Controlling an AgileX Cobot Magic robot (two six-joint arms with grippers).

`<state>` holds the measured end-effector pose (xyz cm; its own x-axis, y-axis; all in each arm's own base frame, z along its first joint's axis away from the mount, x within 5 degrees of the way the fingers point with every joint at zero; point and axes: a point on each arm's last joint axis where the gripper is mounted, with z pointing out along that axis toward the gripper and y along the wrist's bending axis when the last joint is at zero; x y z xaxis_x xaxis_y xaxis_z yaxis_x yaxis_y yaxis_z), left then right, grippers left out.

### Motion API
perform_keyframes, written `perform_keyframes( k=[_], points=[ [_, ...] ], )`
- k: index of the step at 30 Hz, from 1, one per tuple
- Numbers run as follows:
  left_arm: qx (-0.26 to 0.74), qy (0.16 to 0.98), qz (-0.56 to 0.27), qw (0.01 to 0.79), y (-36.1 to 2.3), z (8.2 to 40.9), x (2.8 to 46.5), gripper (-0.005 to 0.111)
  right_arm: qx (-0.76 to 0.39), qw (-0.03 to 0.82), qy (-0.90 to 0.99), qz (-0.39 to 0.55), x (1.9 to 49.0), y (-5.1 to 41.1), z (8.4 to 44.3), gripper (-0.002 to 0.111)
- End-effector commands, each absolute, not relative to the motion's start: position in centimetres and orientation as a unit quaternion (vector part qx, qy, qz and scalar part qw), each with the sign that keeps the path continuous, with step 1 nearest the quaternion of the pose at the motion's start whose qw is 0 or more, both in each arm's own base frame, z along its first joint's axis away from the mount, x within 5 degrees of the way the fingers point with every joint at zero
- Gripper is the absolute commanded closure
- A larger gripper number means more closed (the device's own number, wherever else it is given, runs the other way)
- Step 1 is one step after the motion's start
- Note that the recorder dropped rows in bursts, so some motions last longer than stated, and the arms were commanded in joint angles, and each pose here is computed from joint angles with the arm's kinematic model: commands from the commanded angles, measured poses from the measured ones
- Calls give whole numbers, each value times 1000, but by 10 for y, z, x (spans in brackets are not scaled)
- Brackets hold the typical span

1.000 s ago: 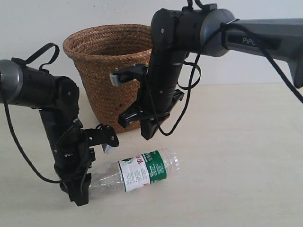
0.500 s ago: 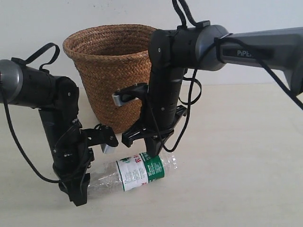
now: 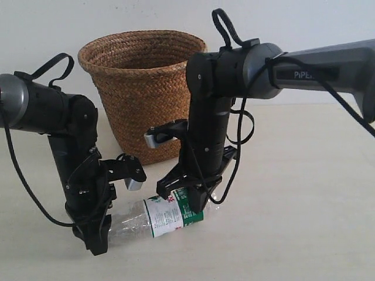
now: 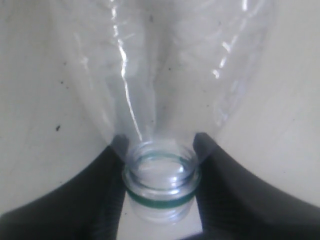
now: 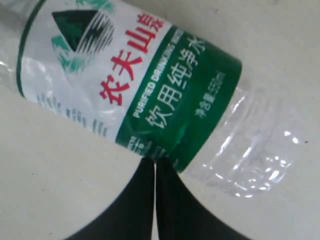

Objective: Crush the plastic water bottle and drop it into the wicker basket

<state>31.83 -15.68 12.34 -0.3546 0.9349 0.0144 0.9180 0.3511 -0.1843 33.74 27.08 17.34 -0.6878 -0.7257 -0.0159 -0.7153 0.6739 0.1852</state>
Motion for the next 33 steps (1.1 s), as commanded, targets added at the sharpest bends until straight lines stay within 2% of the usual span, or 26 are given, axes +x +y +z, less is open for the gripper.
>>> perform_keyframes(
  k=[1, 7, 12, 15, 21, 28, 33],
  points=[
    [-561, -822, 74, 68, -156, 122, 316, 103, 393, 34, -916, -80, 335, 267, 163, 108],
    [-561, -822, 74, 68, -156, 122, 316, 103, 395, 28, -914, -84, 332, 265, 180, 108],
    [-561, -821, 75, 74, -156, 120, 315, 103, 394, -42, -913, -99, 331, 265, 215, 108],
    [-560, -821, 77, 81, -156, 117, 315, 103, 395, -56, -911, -102, 332, 265, 223, 108],
    [-559, -821, 78, 83, -156, 116, 314, 103, 392, -31, -915, -95, 340, 271, 192, 108],
    [-561, -820, 80, 84, -157, 116, 314, 103, 394, -53, -911, -109, 349, 280, 215, 108],
    [-561, -820, 80, 85, -157, 116, 314, 103, 387, -34, -915, -105, 352, 281, 199, 108]
  ],
)
